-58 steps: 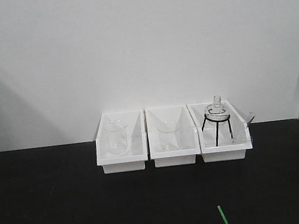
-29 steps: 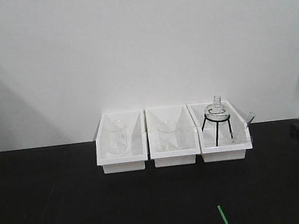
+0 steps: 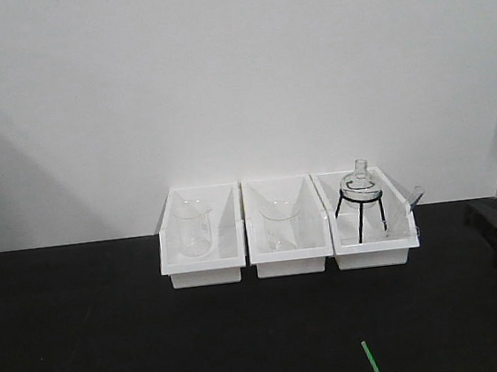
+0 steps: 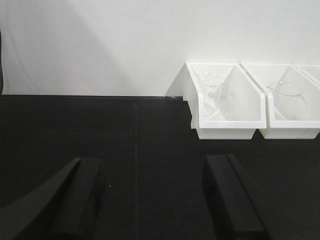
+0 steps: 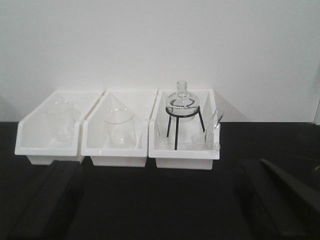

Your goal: Sort red and green spoons into left cabinet

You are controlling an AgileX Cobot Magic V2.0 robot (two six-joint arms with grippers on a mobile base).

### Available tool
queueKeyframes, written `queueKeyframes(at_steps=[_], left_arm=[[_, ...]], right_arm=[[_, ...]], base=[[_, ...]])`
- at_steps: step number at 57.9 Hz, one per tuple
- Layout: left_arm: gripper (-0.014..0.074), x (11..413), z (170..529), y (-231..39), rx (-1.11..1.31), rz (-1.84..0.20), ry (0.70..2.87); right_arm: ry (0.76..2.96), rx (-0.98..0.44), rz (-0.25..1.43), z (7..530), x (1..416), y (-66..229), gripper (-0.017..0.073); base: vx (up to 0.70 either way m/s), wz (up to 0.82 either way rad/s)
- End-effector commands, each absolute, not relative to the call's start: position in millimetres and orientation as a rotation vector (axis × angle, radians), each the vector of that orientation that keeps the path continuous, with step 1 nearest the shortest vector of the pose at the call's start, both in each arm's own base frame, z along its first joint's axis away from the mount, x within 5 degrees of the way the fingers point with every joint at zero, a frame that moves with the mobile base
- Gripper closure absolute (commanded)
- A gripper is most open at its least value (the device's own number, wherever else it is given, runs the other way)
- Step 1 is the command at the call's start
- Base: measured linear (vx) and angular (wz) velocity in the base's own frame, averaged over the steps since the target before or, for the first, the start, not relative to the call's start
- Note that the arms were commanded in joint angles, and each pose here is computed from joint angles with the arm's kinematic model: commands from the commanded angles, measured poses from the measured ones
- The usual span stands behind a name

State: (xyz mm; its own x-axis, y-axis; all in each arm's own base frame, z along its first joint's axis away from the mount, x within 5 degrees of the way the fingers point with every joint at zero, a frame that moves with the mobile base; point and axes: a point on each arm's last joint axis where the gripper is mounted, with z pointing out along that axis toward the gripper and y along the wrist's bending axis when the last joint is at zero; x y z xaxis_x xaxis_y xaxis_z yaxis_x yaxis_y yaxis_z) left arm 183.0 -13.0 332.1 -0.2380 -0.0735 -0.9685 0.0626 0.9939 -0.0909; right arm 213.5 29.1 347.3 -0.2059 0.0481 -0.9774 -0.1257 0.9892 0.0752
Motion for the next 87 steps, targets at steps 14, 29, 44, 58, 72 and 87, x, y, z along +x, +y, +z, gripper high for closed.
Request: queueKeyframes(at_steps=[14,29,44,58,72,87], left_arm=[[0.0046,185.9,350.2,-12.1,-0.025,-0.127,1.704],[0.0046,188.3,345.4,-12.5,-0.023,-0.128,1.734],[0.0046,188.2,344.9,-12.7,-0.022,-0.129,1.74],[0.0046,188.0,343.8,-12.9,-0.02,-0.131,1.752],[0.0046,187.2,340.2,-13.7,-0.014,-0.137,1.793],[0.0046,186.8,338.9,-14.0,-0.011,-0.139,1.808]], right_arm=[[1.893,-0.1,0.097,303.4,271.3,35.2,-0.0001],[2.075,-0.112,0.111,276.0,277.3,37.8,-0.0001],[2.124,-0.098,0.15,283.1,263.6,38.1,0.0017],[2.072,-0.131,0.123,281.5,231.4,33.2,0.0102],[2.004,-0.08,0.146,265.8,180.2,25.7,0.015],[1.831,-0.167,0.045,274.4,165.2,21.1,0.0162]], base=[[0.0,0.0],[0.0,0.0],[0.0,0.0],[0.0,0.0],[0.0,0.0],[0.0,0.0]])
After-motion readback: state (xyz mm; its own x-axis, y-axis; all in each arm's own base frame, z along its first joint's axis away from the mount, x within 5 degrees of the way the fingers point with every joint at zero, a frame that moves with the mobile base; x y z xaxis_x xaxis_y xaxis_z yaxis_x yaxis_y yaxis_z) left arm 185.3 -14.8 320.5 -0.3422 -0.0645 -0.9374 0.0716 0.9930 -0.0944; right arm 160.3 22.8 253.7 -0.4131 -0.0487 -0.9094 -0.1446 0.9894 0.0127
